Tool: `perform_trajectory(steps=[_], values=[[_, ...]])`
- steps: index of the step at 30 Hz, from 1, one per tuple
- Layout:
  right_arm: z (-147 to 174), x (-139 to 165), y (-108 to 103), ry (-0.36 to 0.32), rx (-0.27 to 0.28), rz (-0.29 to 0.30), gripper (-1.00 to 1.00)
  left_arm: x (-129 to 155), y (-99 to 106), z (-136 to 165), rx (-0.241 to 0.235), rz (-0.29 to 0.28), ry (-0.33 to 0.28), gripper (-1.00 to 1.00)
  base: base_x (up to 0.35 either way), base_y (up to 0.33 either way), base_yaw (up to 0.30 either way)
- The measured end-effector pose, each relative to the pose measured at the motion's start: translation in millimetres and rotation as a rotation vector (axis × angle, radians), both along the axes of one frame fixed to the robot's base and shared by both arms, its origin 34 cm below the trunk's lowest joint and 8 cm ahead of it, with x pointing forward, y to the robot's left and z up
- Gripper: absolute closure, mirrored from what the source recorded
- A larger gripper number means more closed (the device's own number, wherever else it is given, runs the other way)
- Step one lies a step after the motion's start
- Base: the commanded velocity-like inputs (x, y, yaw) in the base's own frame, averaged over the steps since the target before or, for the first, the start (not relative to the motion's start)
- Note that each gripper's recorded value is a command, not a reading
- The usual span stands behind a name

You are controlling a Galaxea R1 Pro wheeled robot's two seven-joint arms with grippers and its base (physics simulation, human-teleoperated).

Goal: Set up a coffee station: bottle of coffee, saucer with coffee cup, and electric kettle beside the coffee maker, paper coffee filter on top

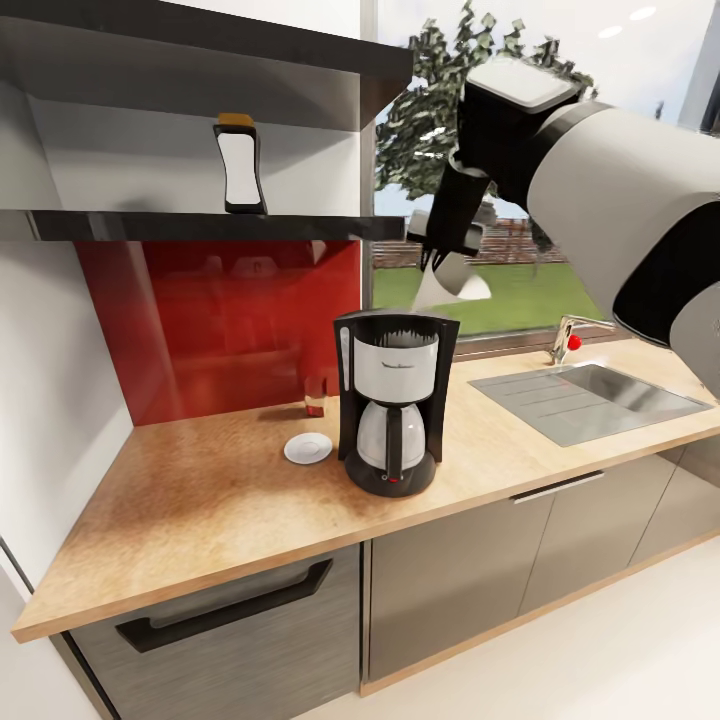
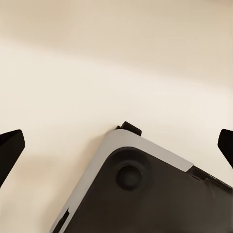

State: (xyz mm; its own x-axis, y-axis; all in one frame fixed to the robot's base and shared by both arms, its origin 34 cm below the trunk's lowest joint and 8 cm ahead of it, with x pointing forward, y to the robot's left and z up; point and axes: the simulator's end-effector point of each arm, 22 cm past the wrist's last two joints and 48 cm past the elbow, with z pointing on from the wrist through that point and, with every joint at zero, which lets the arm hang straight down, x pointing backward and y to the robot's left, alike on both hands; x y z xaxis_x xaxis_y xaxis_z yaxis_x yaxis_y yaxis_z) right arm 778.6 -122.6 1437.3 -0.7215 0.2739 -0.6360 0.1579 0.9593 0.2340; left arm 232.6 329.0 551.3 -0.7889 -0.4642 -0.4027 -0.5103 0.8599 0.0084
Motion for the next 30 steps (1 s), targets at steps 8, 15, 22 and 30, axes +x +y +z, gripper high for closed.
perform_trajectory(steps=[8, 15, 22, 30], values=[[-15, -1, -21, 0.038, -0.067, -0.064, 1.0, 0, 0, 0, 0.0, 0.0, 0.0, -1.0, 0.0, 0.0, 0.0], [-16, -2, -26, 0.045, -0.082, -0.079, 1.0, 0, 0, 0, -0.001, 0.0, 0.001, -1.0, 0.009, 0.081, 0.0], [-16, -2, -26, 0.045, -0.082, -0.08, 1.0, 0, 0, 0, 0.0, 0.0, 0.0, -1.0, 0.012, 0.071, 0.0], [-16, -2, -26, 0.045, -0.081, -0.08, 1.0, 0, 0, 0, -0.001, 0.0, 0.001, -1.0, 0.09, 0.065, 0.0]])
